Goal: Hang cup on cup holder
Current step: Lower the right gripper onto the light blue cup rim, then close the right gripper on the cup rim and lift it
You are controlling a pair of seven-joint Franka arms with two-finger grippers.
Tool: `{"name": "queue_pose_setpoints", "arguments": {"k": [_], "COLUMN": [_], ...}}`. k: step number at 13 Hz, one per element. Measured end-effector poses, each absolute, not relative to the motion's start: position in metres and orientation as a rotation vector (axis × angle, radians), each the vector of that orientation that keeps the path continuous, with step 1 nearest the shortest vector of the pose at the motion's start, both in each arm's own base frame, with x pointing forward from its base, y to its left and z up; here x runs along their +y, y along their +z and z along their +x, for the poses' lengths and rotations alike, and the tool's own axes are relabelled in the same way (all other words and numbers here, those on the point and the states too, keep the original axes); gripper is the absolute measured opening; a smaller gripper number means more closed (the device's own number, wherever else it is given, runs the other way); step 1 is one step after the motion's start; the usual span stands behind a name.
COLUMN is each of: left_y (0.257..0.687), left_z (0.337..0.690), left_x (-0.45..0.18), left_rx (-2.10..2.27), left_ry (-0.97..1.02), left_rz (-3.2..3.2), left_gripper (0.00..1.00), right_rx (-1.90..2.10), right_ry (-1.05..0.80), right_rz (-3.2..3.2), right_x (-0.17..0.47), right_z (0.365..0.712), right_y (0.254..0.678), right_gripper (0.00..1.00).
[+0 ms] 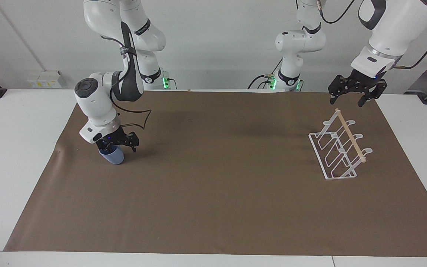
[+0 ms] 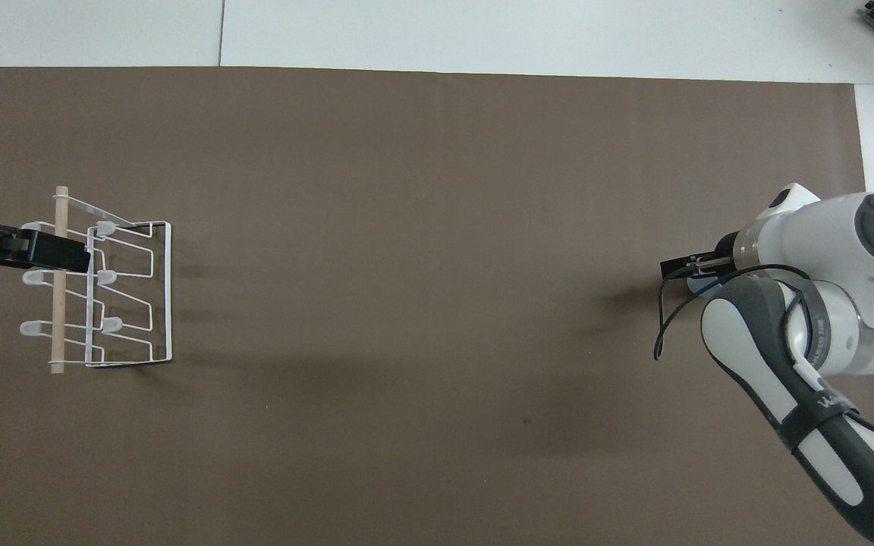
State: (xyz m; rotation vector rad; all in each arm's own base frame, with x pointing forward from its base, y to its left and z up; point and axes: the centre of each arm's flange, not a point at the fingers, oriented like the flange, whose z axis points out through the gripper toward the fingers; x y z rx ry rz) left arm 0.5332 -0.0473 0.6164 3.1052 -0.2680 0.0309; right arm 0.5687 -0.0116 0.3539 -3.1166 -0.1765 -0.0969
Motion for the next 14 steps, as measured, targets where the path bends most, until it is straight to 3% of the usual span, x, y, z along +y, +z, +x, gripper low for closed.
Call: {"name": "queue_pose_setpoints", "arguments": {"k": [1,2,4,7,11,14], "left_y": [0.614,0.61,0.604,0.602,0.601,0.6], "left_z": [0.533,0.532,0.531,0.528,0.526,0.525], "left_x": [-0.047,-0.047,-0.047,-0.047,-0.047,-0.048], "left_rx": [-0.268,-0.268,-0.267,-0.267,-0.267,-0.264], "left_ry": [0.025,0.021,0.027,0.031,0.029,0.026], "left_rz": [3.105,3.106,3.106,3.107,3.108,3.094], "left_gripper": [1.0,1.0,1.0,1.0,1.0,1.0], "right_rx": [-0.177,-0.178,-0.18,-0.182,-0.183,-0.184], "right_ry": [-0.097,-0.098,-0.104,-0.1,-0.079,-0.078], "right_rz": [-3.117,-3.117,-3.116,-3.116,-3.117,-3.117], "right_x": [-0.012,-0.011,-0.01,-0.01,-0.01,-0.01], "right_z": [0.569,0.569,0.57,0.571,0.576,0.576], "right_y": [0.354,0.354,0.356,0.359,0.372,0.373], "right_gripper": [0.85,0.85,0.67,0.62,0.43,0.38]}}
